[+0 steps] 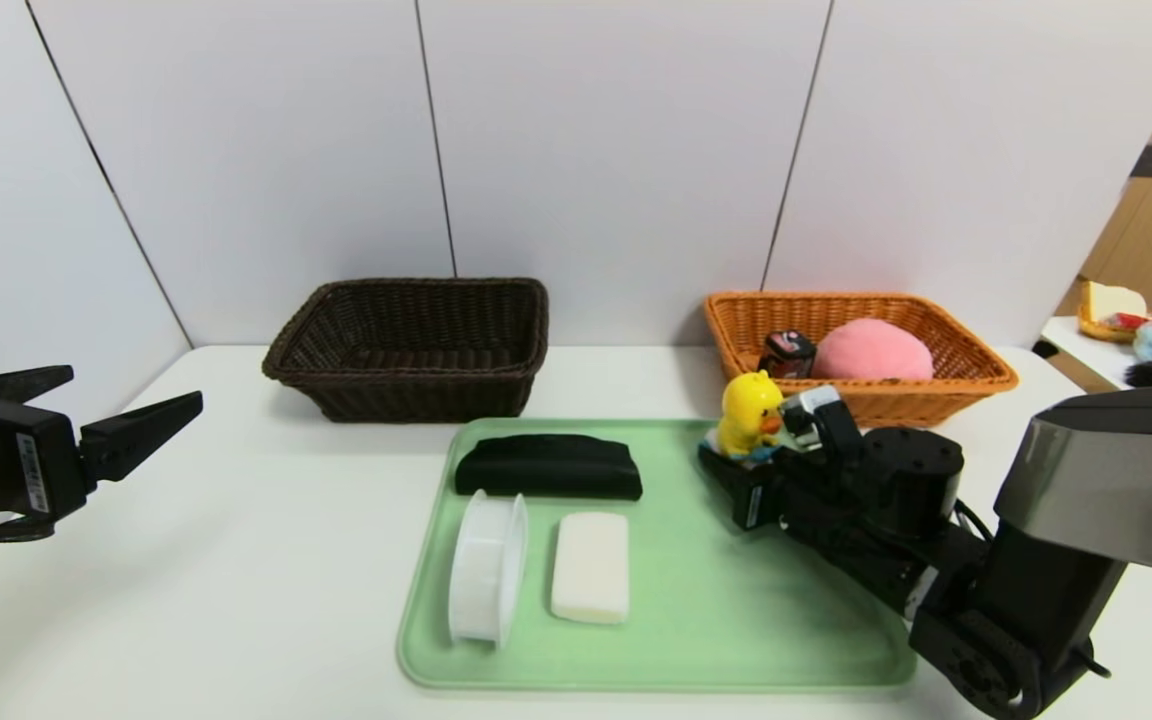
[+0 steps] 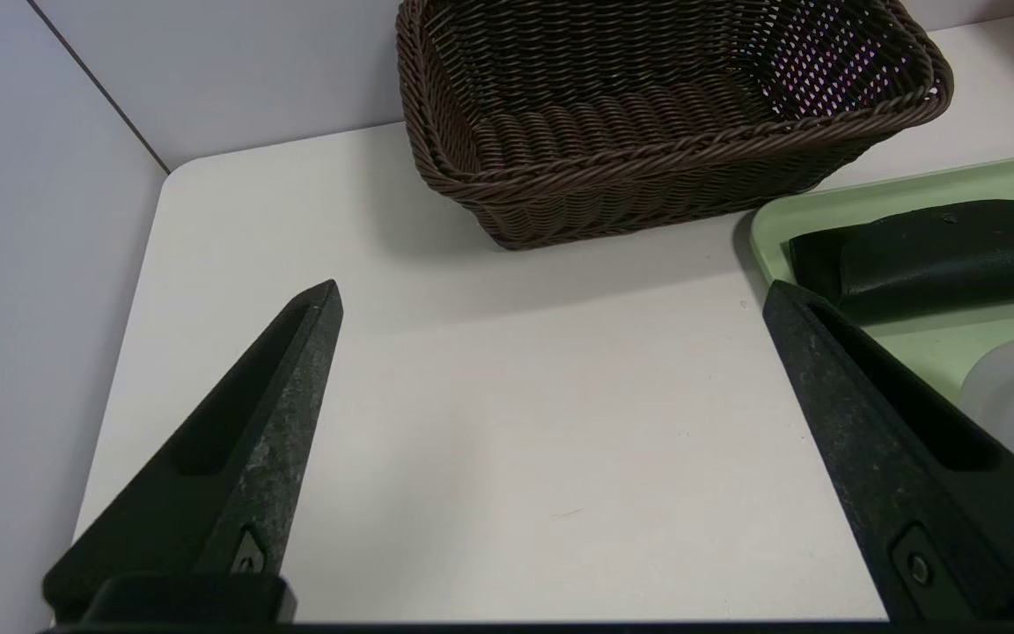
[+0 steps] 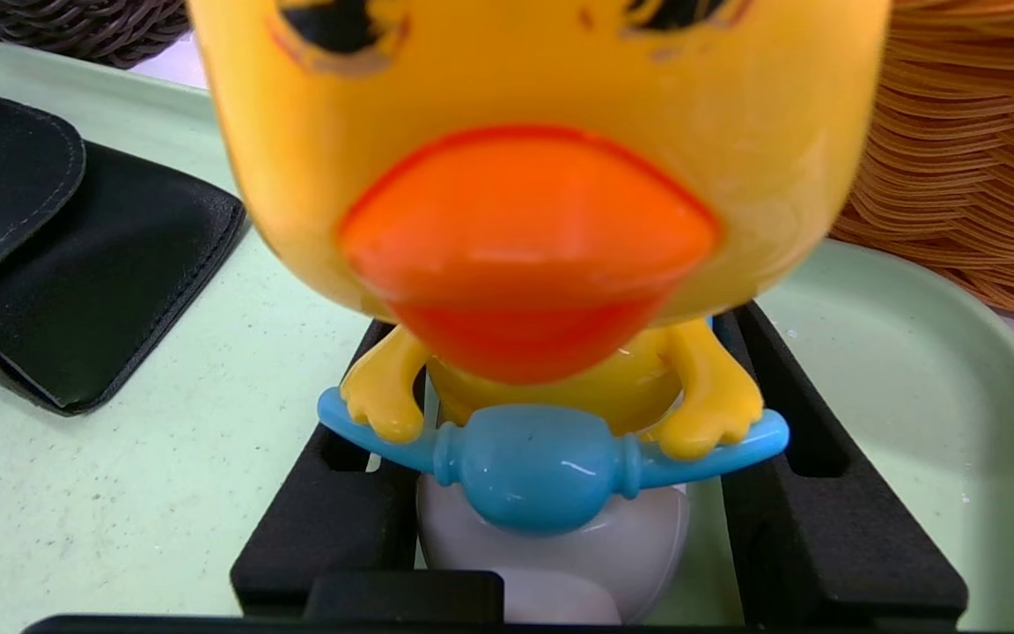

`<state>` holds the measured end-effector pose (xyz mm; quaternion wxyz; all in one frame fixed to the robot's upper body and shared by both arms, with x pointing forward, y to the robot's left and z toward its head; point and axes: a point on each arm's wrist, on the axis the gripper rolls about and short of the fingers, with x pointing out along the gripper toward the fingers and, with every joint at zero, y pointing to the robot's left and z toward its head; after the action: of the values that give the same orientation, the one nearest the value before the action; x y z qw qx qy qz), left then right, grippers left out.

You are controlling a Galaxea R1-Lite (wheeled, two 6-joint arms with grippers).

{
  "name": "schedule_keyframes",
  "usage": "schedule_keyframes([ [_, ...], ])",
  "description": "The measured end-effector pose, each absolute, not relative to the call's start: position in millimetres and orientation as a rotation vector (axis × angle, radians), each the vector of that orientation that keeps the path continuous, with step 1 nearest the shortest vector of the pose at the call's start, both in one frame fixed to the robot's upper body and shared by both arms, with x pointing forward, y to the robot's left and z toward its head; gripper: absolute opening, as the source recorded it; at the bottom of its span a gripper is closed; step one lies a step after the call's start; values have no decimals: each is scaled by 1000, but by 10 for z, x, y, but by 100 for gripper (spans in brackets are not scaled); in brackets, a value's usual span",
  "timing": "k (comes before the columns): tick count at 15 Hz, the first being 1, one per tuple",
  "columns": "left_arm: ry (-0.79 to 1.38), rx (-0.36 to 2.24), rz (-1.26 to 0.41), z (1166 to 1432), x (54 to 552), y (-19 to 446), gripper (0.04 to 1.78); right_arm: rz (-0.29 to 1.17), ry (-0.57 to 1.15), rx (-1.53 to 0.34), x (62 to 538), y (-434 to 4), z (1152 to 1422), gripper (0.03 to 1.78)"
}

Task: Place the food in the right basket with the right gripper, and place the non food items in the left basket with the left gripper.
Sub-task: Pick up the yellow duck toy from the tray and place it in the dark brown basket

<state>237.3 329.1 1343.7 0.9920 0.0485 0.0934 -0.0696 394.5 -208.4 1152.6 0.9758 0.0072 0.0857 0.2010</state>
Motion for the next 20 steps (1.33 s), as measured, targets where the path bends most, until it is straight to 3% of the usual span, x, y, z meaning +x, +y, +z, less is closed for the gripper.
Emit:
schedule_keyframes([
  [5, 187, 96, -139, 13437, 2372, 3291, 169, 413, 166, 10, 3758, -2075, 11673, 89],
  [12, 187, 96, -139, 13437, 2372, 3291, 169, 594, -143, 19, 3402, -1678, 12654, 88],
  [17, 187, 95, -139, 13437, 2370, 3291, 169, 671, -255, 49, 3414, -1351, 13352, 88],
  [20, 189, 95, -140, 13420, 2348, 3291, 169, 718, -227, 42, 3462, -1117, 13650, 88],
])
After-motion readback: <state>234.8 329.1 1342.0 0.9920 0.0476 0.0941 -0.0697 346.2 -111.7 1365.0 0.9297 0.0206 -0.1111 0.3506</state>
